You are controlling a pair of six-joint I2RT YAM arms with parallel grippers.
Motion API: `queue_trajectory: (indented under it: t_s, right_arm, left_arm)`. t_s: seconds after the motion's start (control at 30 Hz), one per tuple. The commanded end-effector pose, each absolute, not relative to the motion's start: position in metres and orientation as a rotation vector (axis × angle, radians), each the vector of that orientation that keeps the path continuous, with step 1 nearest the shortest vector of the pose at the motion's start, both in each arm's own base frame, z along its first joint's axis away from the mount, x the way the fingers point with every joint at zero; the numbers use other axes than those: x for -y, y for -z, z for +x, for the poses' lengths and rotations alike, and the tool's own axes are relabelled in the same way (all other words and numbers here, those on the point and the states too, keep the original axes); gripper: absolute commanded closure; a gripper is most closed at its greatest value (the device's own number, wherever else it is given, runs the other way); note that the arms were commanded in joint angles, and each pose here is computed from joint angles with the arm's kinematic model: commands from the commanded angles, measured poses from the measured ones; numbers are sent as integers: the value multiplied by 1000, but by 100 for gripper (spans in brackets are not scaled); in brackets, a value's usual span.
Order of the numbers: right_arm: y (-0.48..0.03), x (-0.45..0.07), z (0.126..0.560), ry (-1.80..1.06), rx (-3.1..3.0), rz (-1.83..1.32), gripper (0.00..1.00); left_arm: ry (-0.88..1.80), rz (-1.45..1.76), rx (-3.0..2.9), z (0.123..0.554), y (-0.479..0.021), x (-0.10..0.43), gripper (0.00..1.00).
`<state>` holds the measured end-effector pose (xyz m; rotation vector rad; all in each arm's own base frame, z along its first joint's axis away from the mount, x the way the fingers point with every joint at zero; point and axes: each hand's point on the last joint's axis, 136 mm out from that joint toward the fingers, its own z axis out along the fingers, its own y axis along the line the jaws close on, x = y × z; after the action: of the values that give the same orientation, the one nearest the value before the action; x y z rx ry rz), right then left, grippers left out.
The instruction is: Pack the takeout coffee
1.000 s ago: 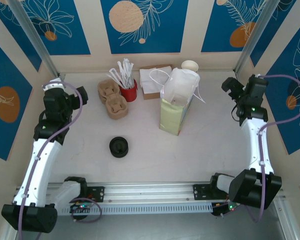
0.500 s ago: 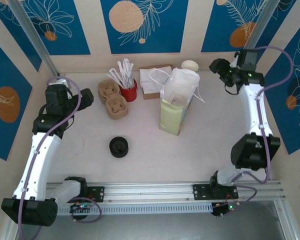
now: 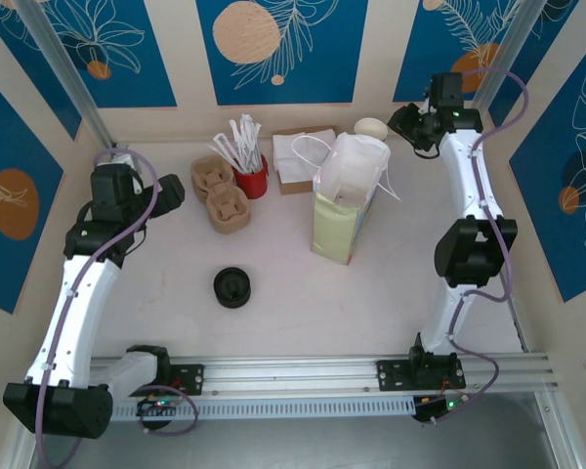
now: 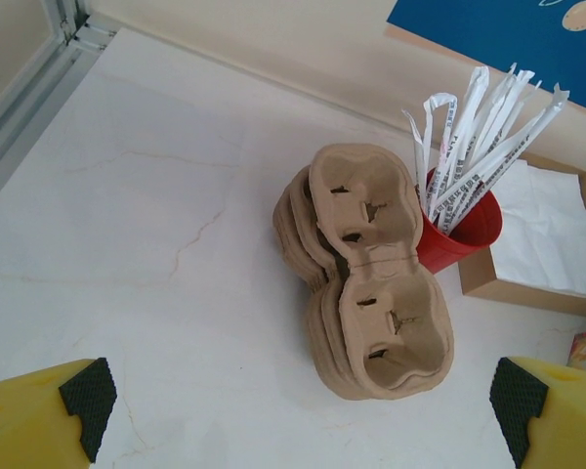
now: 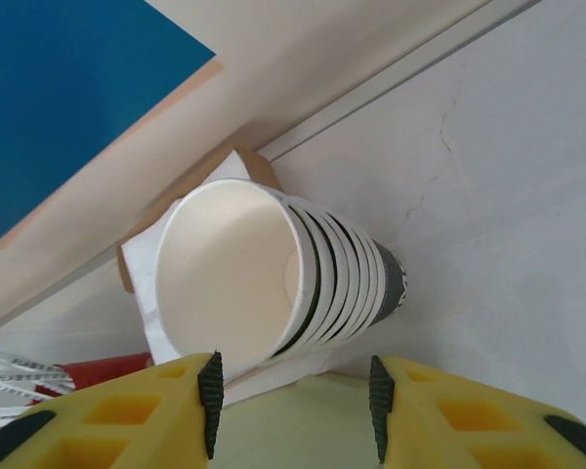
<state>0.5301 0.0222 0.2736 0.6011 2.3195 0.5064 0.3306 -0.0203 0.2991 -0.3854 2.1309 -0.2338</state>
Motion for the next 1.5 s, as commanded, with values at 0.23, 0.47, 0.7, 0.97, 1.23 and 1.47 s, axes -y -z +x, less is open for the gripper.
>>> queue_trajectory:
  t_s: [0.23, 0.47, 0.7, 0.97, 1.23, 1.47]
  right_arm:
    - [-259, -32, 543, -500, -2372, 585, 58]
    - [-255, -35, 552, -498, -2379, 582, 65]
    - [-247, -36, 558, -471, -2391, 573, 65]
    - [-235, -38, 563, -470, -2411, 573, 66]
    - [-232, -40, 566, -472, -2415, 569, 71]
    - [-227, -41, 568, -471, -2421, 566, 73]
  left_arm:
    - [279, -392, -2143, 332, -303, 28, 0]
    - [260, -393, -2146, 330, -304, 25, 0]
    - [257, -402, -2151, 328, -303, 25, 1]
    - [249, -414, -2149, 328, -302, 23, 0]
    - [251, -421, -2157, 328, -300, 23, 0]
    - [253, -428, -2165, 328, -297, 23, 0]
